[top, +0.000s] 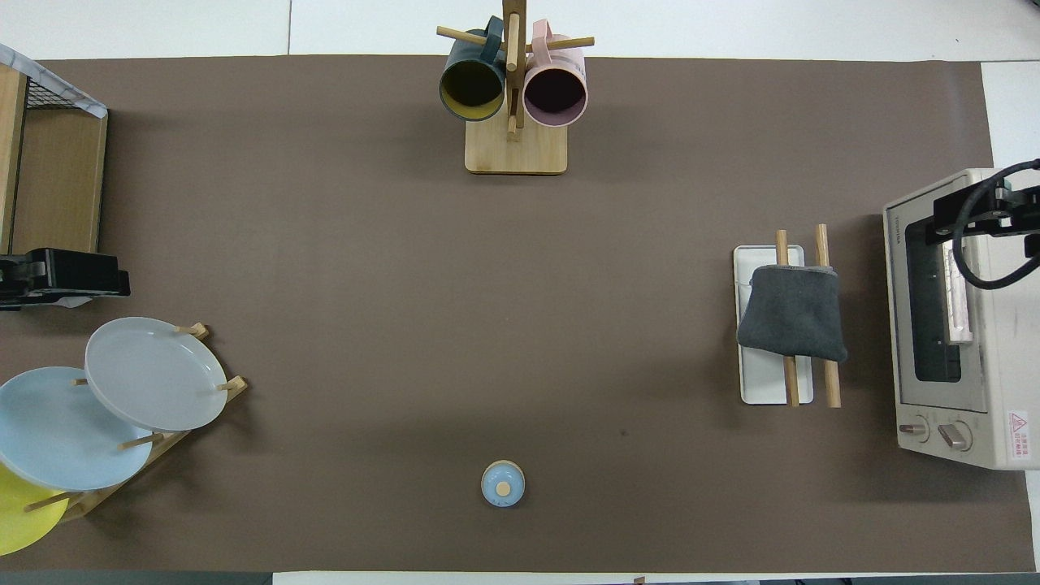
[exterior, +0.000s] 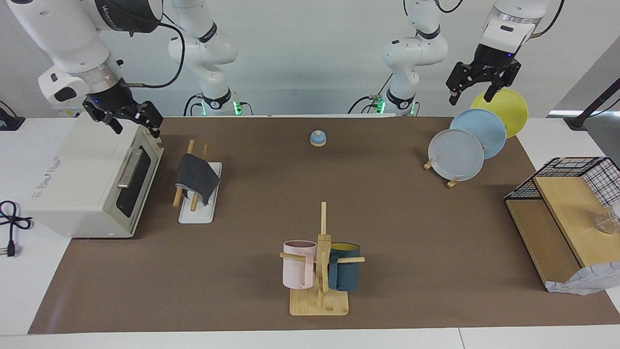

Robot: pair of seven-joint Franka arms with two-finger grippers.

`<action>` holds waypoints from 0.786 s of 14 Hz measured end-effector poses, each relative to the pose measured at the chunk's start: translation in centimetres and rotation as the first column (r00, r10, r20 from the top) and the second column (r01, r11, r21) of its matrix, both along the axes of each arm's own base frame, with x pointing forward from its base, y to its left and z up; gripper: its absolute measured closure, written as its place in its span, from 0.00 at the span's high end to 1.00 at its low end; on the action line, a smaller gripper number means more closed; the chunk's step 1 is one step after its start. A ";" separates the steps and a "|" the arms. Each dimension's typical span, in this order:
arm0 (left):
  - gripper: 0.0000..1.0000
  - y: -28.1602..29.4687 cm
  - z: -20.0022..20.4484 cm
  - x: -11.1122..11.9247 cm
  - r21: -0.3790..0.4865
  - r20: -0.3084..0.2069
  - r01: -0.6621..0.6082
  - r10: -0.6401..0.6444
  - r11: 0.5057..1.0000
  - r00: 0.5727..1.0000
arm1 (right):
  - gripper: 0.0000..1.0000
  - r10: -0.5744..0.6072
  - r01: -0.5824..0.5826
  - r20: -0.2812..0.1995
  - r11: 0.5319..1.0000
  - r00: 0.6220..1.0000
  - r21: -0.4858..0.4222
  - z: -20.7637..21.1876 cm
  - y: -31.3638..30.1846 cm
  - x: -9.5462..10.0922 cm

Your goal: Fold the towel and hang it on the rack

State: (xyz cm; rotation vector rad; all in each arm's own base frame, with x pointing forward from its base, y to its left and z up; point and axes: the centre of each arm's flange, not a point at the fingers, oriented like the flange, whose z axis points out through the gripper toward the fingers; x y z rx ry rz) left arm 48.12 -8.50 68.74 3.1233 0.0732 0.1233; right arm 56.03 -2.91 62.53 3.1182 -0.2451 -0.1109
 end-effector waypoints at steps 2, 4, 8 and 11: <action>1.00 0.0 0.0 0.0 0.000 0.000 0.000 0.000 1.000 1.000 | 1.00 0.000 0.000 -0.008 1.000 1.000 0.000 -0.4 0.0 0.0; 1.00 0.0 0.0 0.0 0.000 0.000 0.001 -0.001 1.000 1.000 | 1.00 -0.001 0.001 -0.013 1.000 1.000 0.001 -0.7 0.0 0.0; 1.00 0.0 0.1 -0.1 0.000 0.001 0.001 -0.001 1.000 1.000 | 1.00 -0.002 0.002 -0.028 1.000 1.000 0.001 -1.5 -0.1 0.0; 1.00 0.9 0.2 0.1 -0.004 0.007 -0.018 0.018 1.000 1.000 | 1.00 -0.002 0.002 -0.027 1.000 1.000 0.001 -1.5 -0.1 0.0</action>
